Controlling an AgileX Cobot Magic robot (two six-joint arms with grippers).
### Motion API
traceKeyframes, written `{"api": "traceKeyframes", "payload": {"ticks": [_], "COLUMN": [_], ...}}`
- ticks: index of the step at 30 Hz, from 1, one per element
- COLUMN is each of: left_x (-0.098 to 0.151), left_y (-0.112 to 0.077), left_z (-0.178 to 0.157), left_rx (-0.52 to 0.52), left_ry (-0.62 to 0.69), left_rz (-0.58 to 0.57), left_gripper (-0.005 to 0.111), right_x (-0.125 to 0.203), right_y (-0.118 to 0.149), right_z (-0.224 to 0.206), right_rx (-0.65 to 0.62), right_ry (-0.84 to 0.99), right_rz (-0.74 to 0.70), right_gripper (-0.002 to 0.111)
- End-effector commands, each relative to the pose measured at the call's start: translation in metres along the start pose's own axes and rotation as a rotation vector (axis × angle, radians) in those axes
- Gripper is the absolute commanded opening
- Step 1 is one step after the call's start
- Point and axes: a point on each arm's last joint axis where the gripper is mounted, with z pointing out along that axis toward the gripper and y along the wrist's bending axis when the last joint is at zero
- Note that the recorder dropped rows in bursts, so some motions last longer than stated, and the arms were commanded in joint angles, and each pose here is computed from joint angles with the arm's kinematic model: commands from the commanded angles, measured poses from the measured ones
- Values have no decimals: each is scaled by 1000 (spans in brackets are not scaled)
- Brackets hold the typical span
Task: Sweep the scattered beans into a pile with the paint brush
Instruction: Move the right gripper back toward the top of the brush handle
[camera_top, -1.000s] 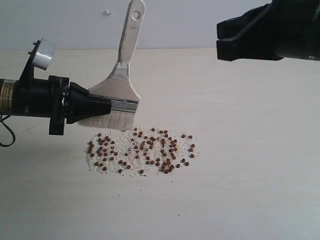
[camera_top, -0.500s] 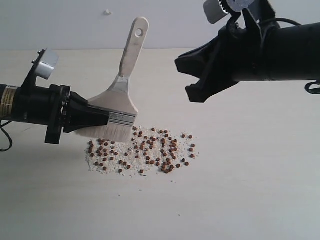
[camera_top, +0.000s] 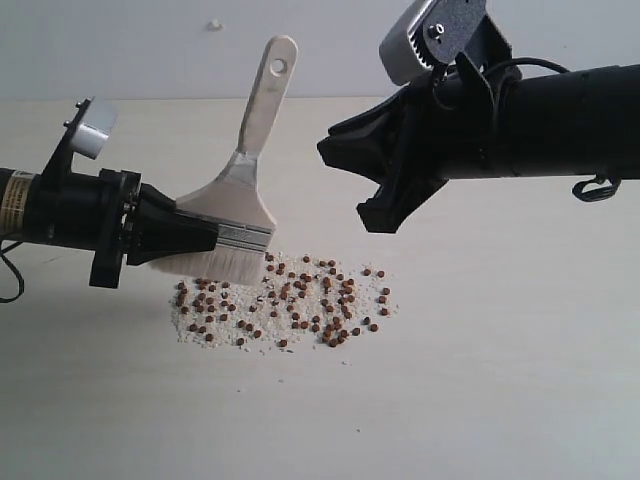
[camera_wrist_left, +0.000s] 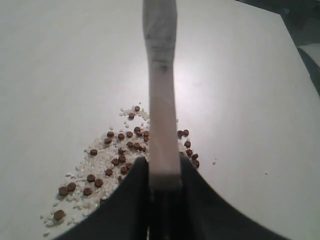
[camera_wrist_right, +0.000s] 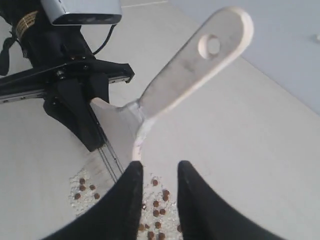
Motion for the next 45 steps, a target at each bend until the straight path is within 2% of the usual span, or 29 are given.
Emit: {"api": "traceKeyframes", "payload": {"ticks": [1, 4, 8, 11, 13, 14, 16, 20, 24, 26, 29, 32, 35, 40, 45], "left_x": [-9, -10, -10, -10, -10, -10, -10, -9, -9, -10, -10, -10, -11, -11, -12], "left_y": [-4, -5, -5, -5, -5, -5, -5, -5, -5, -5, -5, -5, -6, -6, -11], "left_z": [3, 4, 4, 4, 4, 4, 4, 4, 4, 4, 4, 5, 6, 6, 14], "left_rx": [15, 22, 23, 23, 23, 23, 23, 25, 25, 24, 21, 24, 29, 29, 53], "left_ry": [-22, -17, -15, -15, -15, -15, -15, -13, -13, -14, -17, -18, -16, -16, -10], "left_rz": [24, 29, 31, 31, 31, 31, 27, 24, 24, 31, 29, 30, 32, 32, 40], "left_gripper": [0, 0, 0, 0, 0, 0, 0, 0, 0, 0, 0, 0, 0, 0, 0], "right_x": [-3, -1, 12, 49, 65, 68, 76, 96, 78, 75, 76, 73, 69, 69, 69], "right_y": [-14, -30, -50, -96, -114, -116, -115, -100, -88, -86, -86, -83, -80, -80, -78], "right_z": [1, 1, 0, -15, -22, -22, -15, 7, 8, 7, 8, 8, 6, 6, 8], "right_rx": [121, 260, 333, 469, 485, 455, 295, 5, -172, -204, -209, -236, -278, -278, -285], "right_ry": [40, 110, 160, 257, 249, 232, 142, 84, -128, -154, -140, -175, -212, -212, -210], "right_rz": [-13, -15, 21, 133, 235, 250, 302, 340, 349, 356, 446, 347, 342, 342, 340], "right_gripper": [45, 49, 49, 49, 49, 49, 49, 49, 49, 49, 49, 49, 51, 58, 59]}}
